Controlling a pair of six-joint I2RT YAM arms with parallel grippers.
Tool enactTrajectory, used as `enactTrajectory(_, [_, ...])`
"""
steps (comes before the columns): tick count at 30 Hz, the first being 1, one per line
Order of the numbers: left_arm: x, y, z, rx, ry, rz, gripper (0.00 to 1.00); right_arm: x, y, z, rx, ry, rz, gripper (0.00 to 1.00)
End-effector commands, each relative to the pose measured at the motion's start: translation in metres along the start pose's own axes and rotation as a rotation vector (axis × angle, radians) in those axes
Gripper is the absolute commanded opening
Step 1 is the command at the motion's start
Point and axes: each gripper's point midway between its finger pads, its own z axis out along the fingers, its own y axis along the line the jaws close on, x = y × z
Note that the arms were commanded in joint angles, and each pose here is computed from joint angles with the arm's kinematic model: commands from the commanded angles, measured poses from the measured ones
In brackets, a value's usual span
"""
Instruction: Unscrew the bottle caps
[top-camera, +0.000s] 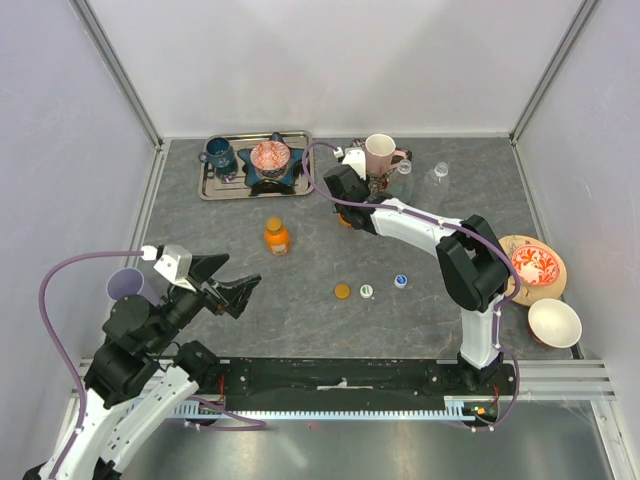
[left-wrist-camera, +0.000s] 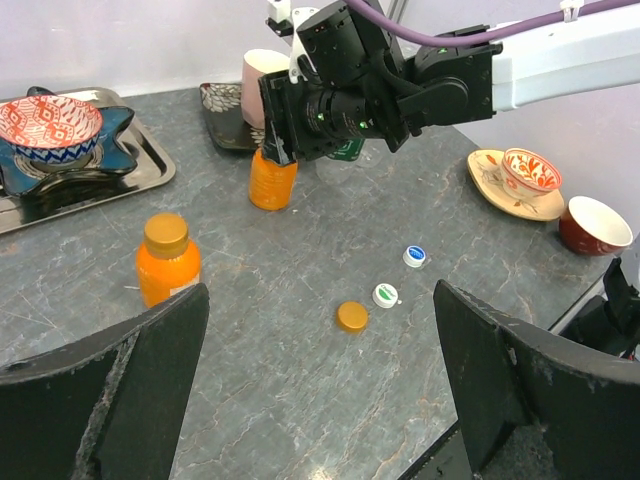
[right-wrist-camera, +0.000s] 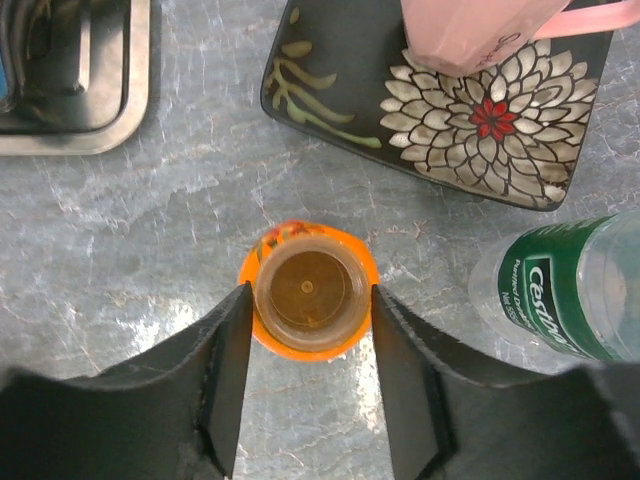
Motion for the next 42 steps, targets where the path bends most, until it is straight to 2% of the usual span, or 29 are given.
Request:
enactTrajectory(1, [0.0,-0.005,0.007,0.02,0.011,-0.027,0.99,-0.004,-0.001,-0.004,-0.005,0.017,-0.014,0.6])
enactTrajectory(5, [0.0,-0.005,0.008,0.021,0.013,-0.025,0.99,-0.009,-0.002,-0.006,-0.005,0.01,-0.004,0.7])
enactTrajectory(11, [-0.002,-0.005,0.007,0.022,0.005,-0.02,0.99,-0.022,0.001,-0.015,-0.031,-0.01,0.027,0.76])
enactTrajectory(14, [-0.002,-0.004,0.006,0.019,0.001,-0.017,0.99,-0.033,0.003,-0.029,-0.065,-0.025,0.06,0.77])
enactTrajectory(18, [-0.001,0.0,0.005,-0.002,-0.006,-0.012,0.99,-0.07,0.009,-0.077,-0.138,-0.109,0.113,0.79])
enactTrajectory(21, [0.003,0.006,0.005,-0.033,-0.006,-0.017,1.0,-0.084,0.03,-0.116,-0.224,-0.163,0.087,0.8])
enactTrajectory(26, [0.012,0.042,0.001,-0.232,-0.022,-0.06,0.99,-0.067,0.11,-0.164,-0.577,-0.125,-0.031,0.8])
enactTrajectory(30, [0.006,0.051,-0.009,-0.289,-0.071,-0.087,0.99,-0.037,0.144,-0.158,-0.625,-0.067,-0.111,0.82])
enactTrajectory(33, [0.001,0.047,-0.013,-0.267,-0.091,-0.094,0.99,-0.026,0.161,-0.149,-0.645,-0.036,-0.118,0.87])
enactTrajectory(34, [0.002,0.046,-0.013,-0.262,-0.086,-0.094,0.99,-0.025,0.165,-0.148,-0.65,-0.032,-0.118,0.92])
enactTrajectory(37, [0.0,0.044,-0.015,-0.259,-0.079,-0.097,0.98,-0.022,0.178,-0.137,-0.642,-0.022,-0.109,0.96])
enactTrajectory(42, [-0.002,0.042,-0.019,-0.249,-0.079,-0.095,0.98,-0.017,0.19,-0.115,-0.597,-0.017,-0.104,0.97])
